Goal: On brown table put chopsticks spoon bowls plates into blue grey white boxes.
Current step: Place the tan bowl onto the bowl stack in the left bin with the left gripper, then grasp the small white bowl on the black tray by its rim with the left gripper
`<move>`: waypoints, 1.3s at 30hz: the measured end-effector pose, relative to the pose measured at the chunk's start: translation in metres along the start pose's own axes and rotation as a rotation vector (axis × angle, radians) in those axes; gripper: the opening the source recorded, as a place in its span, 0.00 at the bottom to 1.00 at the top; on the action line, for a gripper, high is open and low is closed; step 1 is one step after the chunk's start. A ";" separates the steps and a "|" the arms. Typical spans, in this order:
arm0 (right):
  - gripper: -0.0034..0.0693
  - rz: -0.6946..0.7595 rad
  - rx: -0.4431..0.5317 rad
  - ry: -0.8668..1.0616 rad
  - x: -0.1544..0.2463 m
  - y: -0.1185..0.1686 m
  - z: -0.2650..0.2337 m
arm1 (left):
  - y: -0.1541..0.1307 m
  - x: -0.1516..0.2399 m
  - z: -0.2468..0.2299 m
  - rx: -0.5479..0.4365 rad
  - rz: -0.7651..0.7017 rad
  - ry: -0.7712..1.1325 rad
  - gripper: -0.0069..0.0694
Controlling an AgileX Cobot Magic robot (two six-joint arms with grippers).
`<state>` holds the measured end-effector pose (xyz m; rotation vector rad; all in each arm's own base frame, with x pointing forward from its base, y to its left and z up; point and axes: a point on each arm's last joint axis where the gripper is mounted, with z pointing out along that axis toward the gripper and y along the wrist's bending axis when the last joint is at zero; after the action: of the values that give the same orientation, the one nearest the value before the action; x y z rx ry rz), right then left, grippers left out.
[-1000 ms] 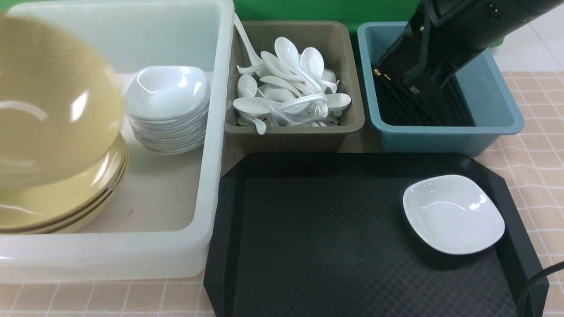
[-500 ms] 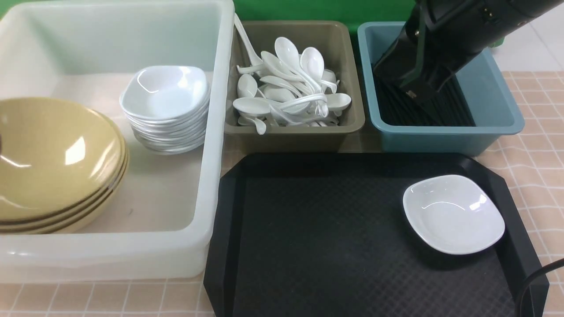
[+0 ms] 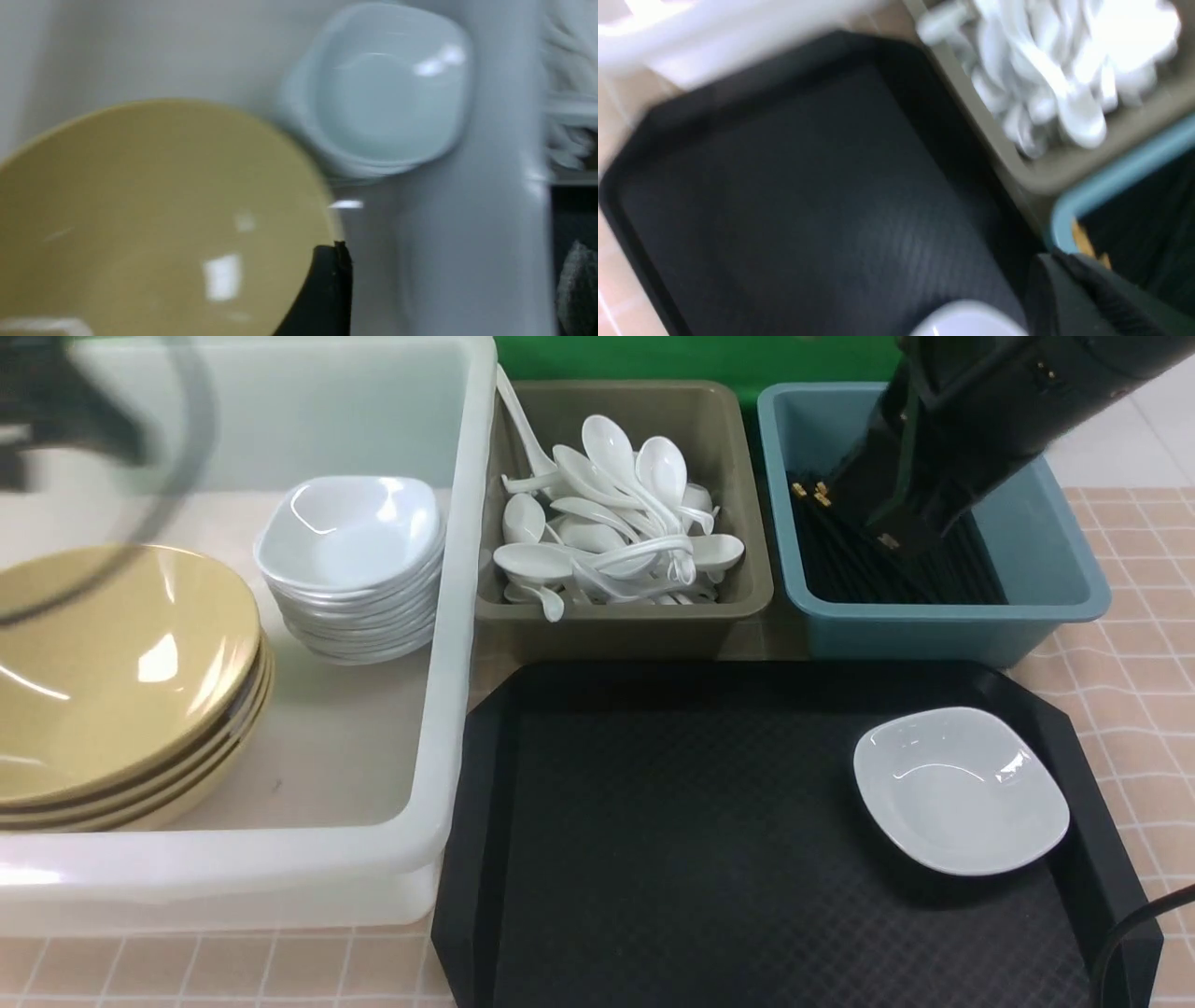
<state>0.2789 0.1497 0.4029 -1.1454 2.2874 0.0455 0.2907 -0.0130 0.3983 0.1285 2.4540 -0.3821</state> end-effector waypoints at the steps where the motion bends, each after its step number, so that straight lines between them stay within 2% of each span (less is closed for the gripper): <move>1: 0.10 0.034 0.023 0.049 0.006 -0.003 0.003 | -0.028 0.000 0.016 0.066 0.078 0.024 0.83; 3: 0.10 0.086 0.060 0.110 0.016 -0.009 0.008 | -0.054 0.001 0.037 0.123 0.146 0.056 0.83; 4: 0.10 0.151 0.110 0.165 0.029 -0.017 0.011 | -0.090 0.007 0.068 0.192 0.234 0.095 0.83; 5: 0.10 0.178 0.125 0.181 0.037 -0.019 0.010 | -0.110 0.011 0.083 0.224 0.279 0.107 0.83; 6: 0.10 0.183 0.125 0.191 0.039 -0.019 0.010 | -0.113 0.012 0.091 0.229 0.286 0.119 0.83; 8: 0.10 0.232 0.147 0.203 0.056 -0.019 0.001 | -0.155 0.028 0.130 0.290 0.371 0.166 0.83; 13: 0.10 0.288 0.181 0.148 0.087 -0.003 -0.037 | -0.220 0.060 0.209 0.364 0.477 0.262 0.83; 19: 0.10 0.294 0.196 0.112 0.110 0.013 -0.058 | -0.253 0.077 0.267 0.387 0.511 0.275 0.83; 27: 0.10 0.293 0.210 0.074 0.116 0.018 -0.068 | -0.259 0.093 0.315 0.402 0.417 0.276 0.82; 30: 0.10 0.291 0.216 0.056 0.115 0.017 -0.068 | -0.262 0.096 0.319 0.427 0.396 0.268 0.73; 32: 0.10 0.290 0.220 0.043 0.114 0.016 -0.068 | -0.264 0.097 0.320 0.439 0.418 0.262 0.61; 36: 0.11 0.288 0.226 0.025 0.112 0.015 -0.068 | -0.267 0.101 0.320 0.455 0.460 0.281 0.23; 39: 0.11 0.282 0.227 0.020 0.112 0.015 -0.068 | -0.268 0.086 0.301 0.482 0.501 0.299 0.12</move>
<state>0.1829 0.0596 0.4000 -0.7083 2.3836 -0.1158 0.3496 -0.3600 0.1838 1.0446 2.4467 -0.7577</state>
